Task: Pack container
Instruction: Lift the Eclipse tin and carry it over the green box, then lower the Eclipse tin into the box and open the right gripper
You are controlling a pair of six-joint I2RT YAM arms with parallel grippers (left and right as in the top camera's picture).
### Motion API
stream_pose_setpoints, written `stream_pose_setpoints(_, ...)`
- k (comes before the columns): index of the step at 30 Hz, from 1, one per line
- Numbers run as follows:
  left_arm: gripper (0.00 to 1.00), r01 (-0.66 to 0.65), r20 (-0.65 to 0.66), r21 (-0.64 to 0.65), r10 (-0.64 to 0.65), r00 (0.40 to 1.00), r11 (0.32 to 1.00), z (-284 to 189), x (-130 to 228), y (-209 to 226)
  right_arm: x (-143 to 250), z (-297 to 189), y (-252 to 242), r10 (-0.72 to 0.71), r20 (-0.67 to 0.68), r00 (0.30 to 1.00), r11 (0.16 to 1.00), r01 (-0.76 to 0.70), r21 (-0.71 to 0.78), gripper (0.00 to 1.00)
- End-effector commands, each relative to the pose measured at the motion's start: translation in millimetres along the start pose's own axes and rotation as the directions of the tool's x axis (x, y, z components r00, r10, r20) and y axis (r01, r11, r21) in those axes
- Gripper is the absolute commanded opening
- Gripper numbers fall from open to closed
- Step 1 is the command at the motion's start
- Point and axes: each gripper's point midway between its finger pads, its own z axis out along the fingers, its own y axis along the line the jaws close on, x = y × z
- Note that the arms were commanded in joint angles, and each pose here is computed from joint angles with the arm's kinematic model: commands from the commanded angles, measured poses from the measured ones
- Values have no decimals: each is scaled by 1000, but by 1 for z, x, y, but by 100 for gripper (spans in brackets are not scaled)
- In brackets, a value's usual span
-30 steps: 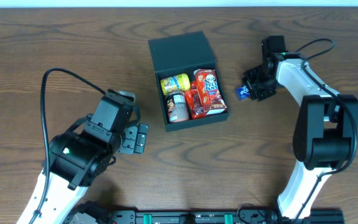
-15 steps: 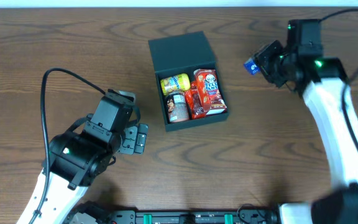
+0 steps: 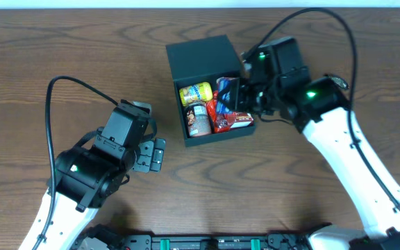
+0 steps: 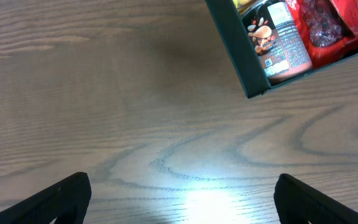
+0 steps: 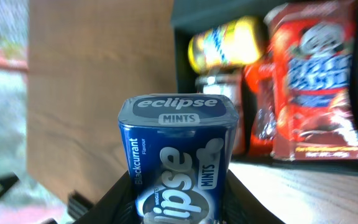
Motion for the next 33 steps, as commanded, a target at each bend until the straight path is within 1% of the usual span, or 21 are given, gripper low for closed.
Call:
stream_pose_setpoints(1,95,-19,-10,5,19,1000,1000,2,2,-1,5,17,3,-80,-70,994,997,80,0,2)
stream_pose_setpoints(6,95,-19,-10,5,19,1000,1000,2,2,-1,1,38,-5,-154,-200,968,985,165,44,2)
stream_pose_setpoints(11,95,-19,-10,5,19,1000,1000,2,2,-1,-14,57,-26,-167,-272,948,963,216,162,1)
stream_pose_setpoints(18,95,-19,-10,5,19,1000,1000,2,2,-1,-3,95,-52,-137,-387,912,956,224,190,2)
stream_pose_setpoints(21,95,-19,-10,5,19,1000,1000,2,2,-1,1,104,-57,-124,-407,905,956,220,197,2)
stream_pose_setpoints(26,95,-19,-10,5,19,1000,1000,2,2,-1,9,110,-54,-141,-428,893,946,248,207,2)
stream_pose_setpoints(30,95,-19,-10,5,19,1000,1000,2,2,-1,18,116,-59,-140,-434,890,918,281,280,2)
stream_pose_setpoints(33,95,-19,-10,5,19,1000,1000,2,2,-1,22,123,-68,-115,-413,903,894,276,355,2)
